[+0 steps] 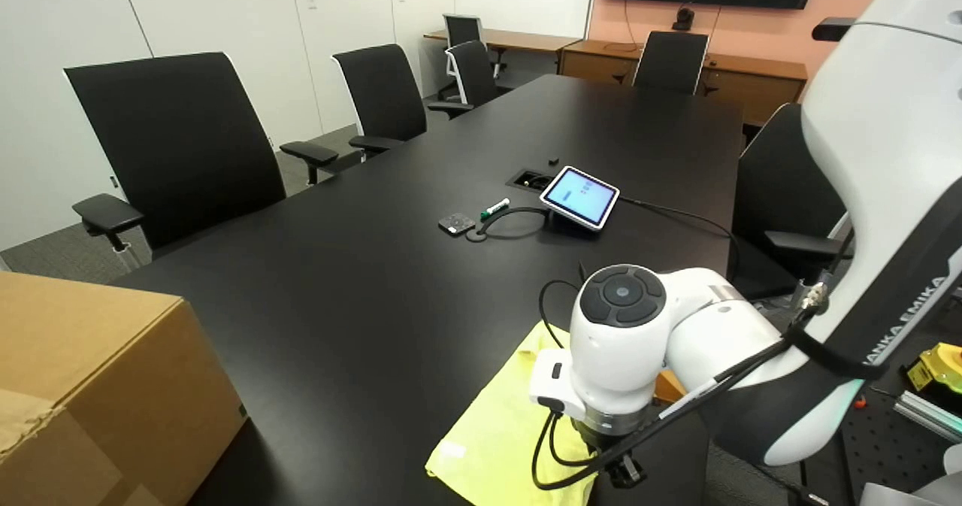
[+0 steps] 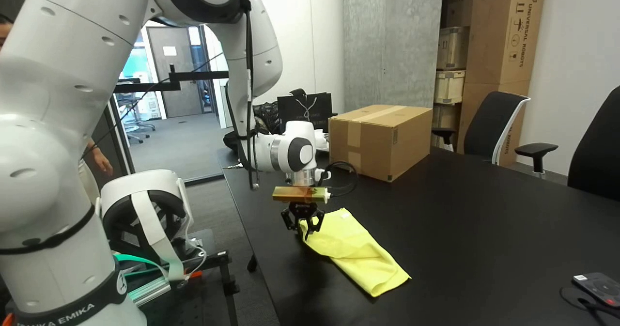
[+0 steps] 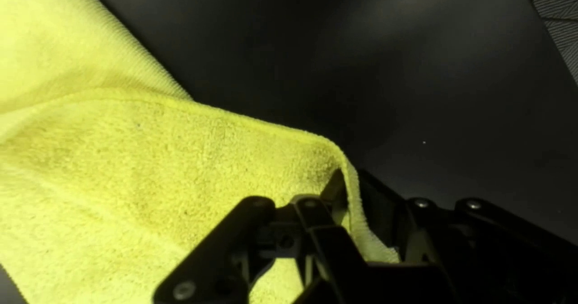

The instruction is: Fold the towel in half

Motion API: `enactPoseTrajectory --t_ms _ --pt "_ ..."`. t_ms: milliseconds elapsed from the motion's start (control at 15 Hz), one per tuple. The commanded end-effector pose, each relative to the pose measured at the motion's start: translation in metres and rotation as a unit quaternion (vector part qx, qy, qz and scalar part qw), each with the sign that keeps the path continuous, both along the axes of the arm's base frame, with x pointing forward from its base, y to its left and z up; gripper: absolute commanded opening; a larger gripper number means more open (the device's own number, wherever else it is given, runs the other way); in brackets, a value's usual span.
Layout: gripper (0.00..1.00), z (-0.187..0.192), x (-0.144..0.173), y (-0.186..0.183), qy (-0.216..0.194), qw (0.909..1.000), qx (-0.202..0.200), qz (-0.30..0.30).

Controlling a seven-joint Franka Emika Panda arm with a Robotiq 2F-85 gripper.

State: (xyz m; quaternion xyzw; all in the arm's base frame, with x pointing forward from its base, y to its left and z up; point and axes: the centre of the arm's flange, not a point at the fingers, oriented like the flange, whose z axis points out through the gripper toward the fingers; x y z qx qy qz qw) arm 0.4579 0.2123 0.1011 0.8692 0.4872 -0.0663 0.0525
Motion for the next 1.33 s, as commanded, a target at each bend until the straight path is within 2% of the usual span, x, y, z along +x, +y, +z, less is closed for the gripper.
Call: enactPoseTrajectory --t_ms 0,400,867,1267 --pt "0.07 0.022 0.005 0.01 -0.017 0.9997 -0.017 -0.01" --pt "0.06 0.047 0.03 0.025 -0.061 0.9977 -0.025 -0.012" --pt "0.06 0.073 0.08 0.052 -0.119 0.9924 -0.03 0.012" --pt "0.06 0.067 0.114 0.079 -0.12 0.9893 -0.045 0.07"
